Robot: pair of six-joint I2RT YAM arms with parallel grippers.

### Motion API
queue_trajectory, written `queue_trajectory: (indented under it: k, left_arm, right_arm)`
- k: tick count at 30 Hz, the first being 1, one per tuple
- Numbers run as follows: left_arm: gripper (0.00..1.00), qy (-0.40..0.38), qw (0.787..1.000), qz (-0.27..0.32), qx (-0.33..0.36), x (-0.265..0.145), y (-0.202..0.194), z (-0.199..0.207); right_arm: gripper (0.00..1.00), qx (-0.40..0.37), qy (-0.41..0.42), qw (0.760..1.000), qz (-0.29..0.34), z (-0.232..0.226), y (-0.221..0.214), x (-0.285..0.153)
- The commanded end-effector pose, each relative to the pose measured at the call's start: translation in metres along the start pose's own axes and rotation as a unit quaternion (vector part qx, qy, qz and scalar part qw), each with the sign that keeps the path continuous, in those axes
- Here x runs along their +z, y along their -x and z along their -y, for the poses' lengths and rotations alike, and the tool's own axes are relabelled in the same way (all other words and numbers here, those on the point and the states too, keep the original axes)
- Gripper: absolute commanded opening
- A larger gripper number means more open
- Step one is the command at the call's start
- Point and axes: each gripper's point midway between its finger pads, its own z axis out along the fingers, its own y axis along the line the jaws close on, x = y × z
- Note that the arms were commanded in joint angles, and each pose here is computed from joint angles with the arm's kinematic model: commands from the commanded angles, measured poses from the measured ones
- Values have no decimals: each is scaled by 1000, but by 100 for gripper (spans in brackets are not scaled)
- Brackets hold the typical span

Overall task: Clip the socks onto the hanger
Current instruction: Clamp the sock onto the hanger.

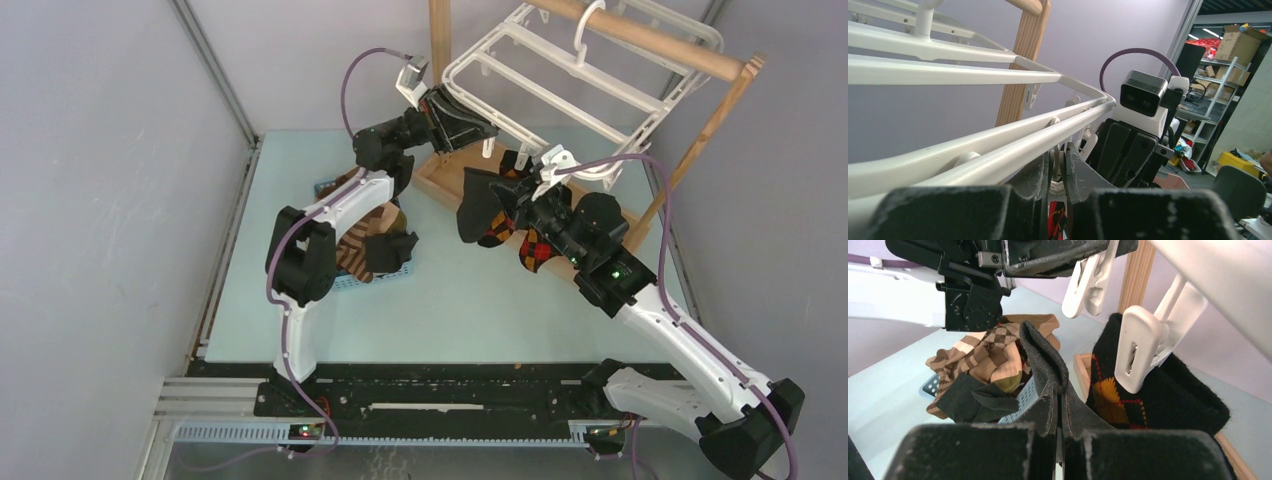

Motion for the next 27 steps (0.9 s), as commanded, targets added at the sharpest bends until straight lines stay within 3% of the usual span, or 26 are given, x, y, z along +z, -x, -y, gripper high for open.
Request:
queue_trajectory:
  k: [1, 27]
  left_arm:
    - [0, -27, 999, -17, 27, 4, -1, 14]
    - [0, -28, 999, -29, 36, 1, -6, 9]
  right_arm:
    - [2, 28, 2, 998, 51, -5, 32, 7]
    - [2, 33, -59, 996, 63, 16, 42, 25]
